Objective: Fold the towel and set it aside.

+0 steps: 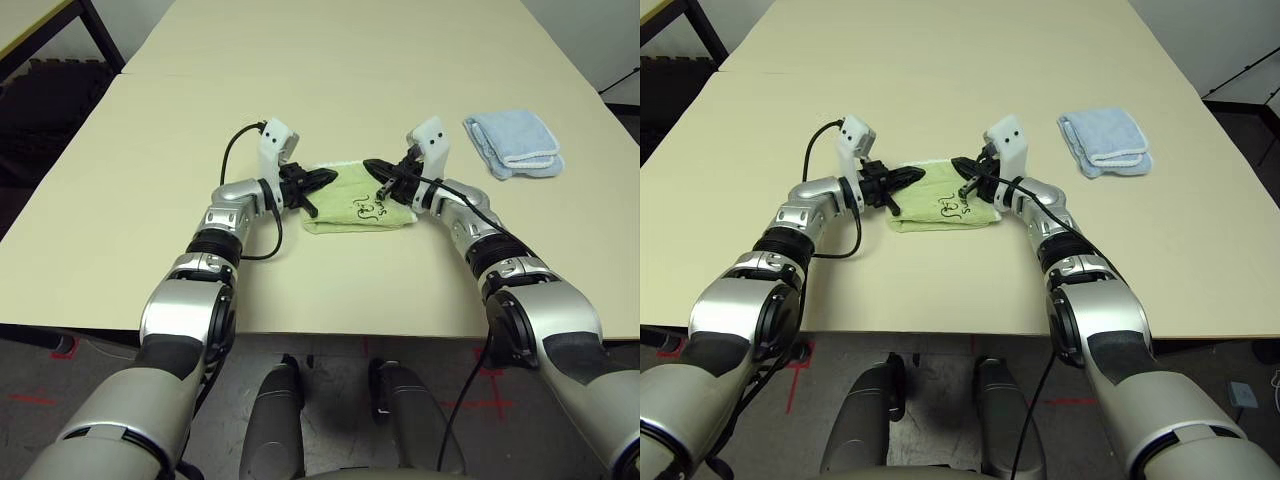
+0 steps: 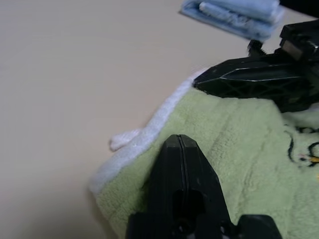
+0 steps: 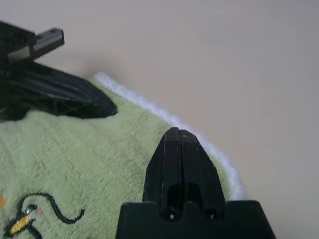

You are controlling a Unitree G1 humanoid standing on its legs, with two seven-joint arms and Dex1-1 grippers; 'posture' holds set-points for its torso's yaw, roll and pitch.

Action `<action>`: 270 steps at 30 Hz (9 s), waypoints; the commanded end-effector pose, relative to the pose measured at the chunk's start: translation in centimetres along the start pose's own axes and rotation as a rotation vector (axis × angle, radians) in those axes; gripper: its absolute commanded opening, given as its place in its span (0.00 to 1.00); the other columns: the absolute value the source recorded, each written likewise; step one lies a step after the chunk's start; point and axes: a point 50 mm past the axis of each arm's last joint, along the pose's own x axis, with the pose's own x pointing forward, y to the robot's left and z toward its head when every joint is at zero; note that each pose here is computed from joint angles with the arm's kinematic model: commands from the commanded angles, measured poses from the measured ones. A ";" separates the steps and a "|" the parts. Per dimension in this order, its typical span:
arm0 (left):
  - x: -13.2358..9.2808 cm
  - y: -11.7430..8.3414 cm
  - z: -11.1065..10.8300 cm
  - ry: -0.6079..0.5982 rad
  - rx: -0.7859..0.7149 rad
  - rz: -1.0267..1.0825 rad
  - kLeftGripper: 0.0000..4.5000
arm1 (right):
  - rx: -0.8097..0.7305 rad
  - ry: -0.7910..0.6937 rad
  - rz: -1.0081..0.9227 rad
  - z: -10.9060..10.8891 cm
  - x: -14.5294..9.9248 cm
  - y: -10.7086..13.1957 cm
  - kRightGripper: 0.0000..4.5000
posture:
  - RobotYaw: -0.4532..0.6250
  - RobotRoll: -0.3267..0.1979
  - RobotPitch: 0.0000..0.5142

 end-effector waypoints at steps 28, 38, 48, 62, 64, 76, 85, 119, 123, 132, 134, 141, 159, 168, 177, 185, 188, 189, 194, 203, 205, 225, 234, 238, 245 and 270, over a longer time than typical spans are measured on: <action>-7.8 1.4 4.9 -0.125 0.168 -0.377 0.01 | -0.077 -0.297 0.353 4.4 -8.2 -4.7 0.00 | 0.43 0.62 0.35; -10.4 0.4 3.1 -0.010 0.248 -0.505 0.01 | -0.162 -0.067 0.487 2.0 -13.2 -5.5 0.00 | 0.42 0.62 0.33; -10.4 -0.1 2.1 -0.024 0.245 -0.542 0.01 | -0.136 0.001 0.475 -0.2 -14.3 -5.0 0.00 | 0.42 0.62 0.32; -10.7 -0.1 1.9 0.016 0.267 -0.533 0.56 | -0.090 -0.034 0.465 0.5 -14.0 -4.4 0.32 | 0.41 0.62 0.32; -10.7 0.0 2.0 0.018 0.262 -0.527 0.73 | -0.096 -0.032 0.468 0.5 -14.2 -4.4 0.49 | 0.41 0.62 0.32; -11.1 0.9 2.1 0.042 0.250 -0.486 1.00 | -0.131 -0.019 0.465 0.9 -15.0 -4.5 0.99 | 0.40 0.62 0.32; -9.8 3.3 3.1 0.010 -0.353 -0.262 1.00 | -0.125 -0.007 0.470 1.0 -15.1 -4.4 0.99 | 0.40 0.62 0.33; -7.7 0.9 -0.4 0.322 -1.020 -0.167 1.00 | -0.130 -0.018 0.480 1.9 -15.7 -3.9 0.99 | 0.35 0.62 0.39; -7.0 0.7 -0.4 0.302 -1.020 -0.165 1.00 | -0.130 -0.020 0.479 2.0 -15.8 -3.8 0.99 | 0.35 0.62 0.39; -4.8 -0.1 0.2 0.268 -1.022 -0.183 1.00 | -0.134 -0.016 0.472 2.0 -15.8 -3.8 0.99 | 0.34 0.62 0.39; -4.2 -0.4 0.3 0.279 -1.017 -0.201 1.00 | -0.136 -0.019 0.471 2.1 -15.8 -3.9 0.99 | 0.34 0.62 0.39; -2.4 -1.8 0.7 0.296 -1.018 -0.260 1.00 | -0.141 -0.028 0.469 2.2 -15.5 -3.9 0.99 | 0.34 0.62 0.39; -1.8 -2.0 -0.1 0.324 -0.968 -0.217 0.16 | -0.145 -0.034 0.453 2.1 -15.4 -3.9 1.00 | 0.34 0.62 0.38; -1.5 -2.1 0.4 0.276 -0.998 -0.228 0.01 | -0.148 -0.030 0.441 2.1 -15.5 -4.0 1.00 | 0.35 0.62 0.38; -2.3 0.4 1.9 0.027 -1.018 -0.098 0.01 | -0.134 -0.069 0.403 2.3 -15.2 -4.1 1.00 | 0.36 0.62 0.37; -6.6 5.2 3.1 -0.311 -0.986 0.210 0.01 | -0.129 -0.083 0.392 2.0 -14.8 -3.8 1.00 | 0.39 0.62 0.37; -8.7 6.7 2.7 -0.382 -0.970 0.344 0.01 | -0.134 -0.087 0.380 2.1 -14.4 -3.9 1.00 | 0.40 0.62 0.37; -9.2 7.0 2.6 -0.401 -0.969 0.375 0.01 | -0.140 -0.090 0.373 2.1 -14.3 -3.9 1.00 | 0.40 0.62 0.37; -10.9 7.8 2.5 -0.450 -0.957 0.450 0.01 | -0.066 -0.155 0.254 2.3 -13.3 -4.4 1.00 | 0.42 0.62 0.36; -13.0 9.1 2.8 -0.538 -0.916 0.598 0.01 | -0.004 -0.208 0.201 2.4 -12.5 -4.0 1.00 | 0.44 0.62 0.35; -13.2 9.3 2.7 -0.559 -0.896 0.639 0.01 | -0.001 -0.210 0.210 2.4 -12.4 -3.8 1.00 | 0.44 0.62 0.35; -15.9 9.3 -0.3 -0.739 -0.861 0.954 0.01 | -0.029 -0.212 0.244 3.0 -11.9 -3.6 1.00 | 0.45 0.62 0.36; -15.2 8.9 -0.9 -0.722 -0.871 0.996 0.01 | -0.038 -0.208 0.238 3.1 -12.0 -3.8 1.00 | 0.44 0.62 0.36; -15.2 9.0 -1.2 -0.648 -0.878 1.005 0.01 | -0.044 -0.207 0.242 3.1 -11.9 -3.9 1.00 | 0.44 0.62 0.36; -15.9 9.0 -1.6 -0.469 -0.890 0.996 0.24 | -0.058 -0.200 0.259 3.1 -11.7 -3.9 1.00 | 0.44 0.62 0.35; -17.6 3.1 5.0 -0.014 -0.241 0.444 0.99 | 0.003 -0.284 0.103 3.9 -10.6 -5.1 1.00 | 0.46 0.62 0.34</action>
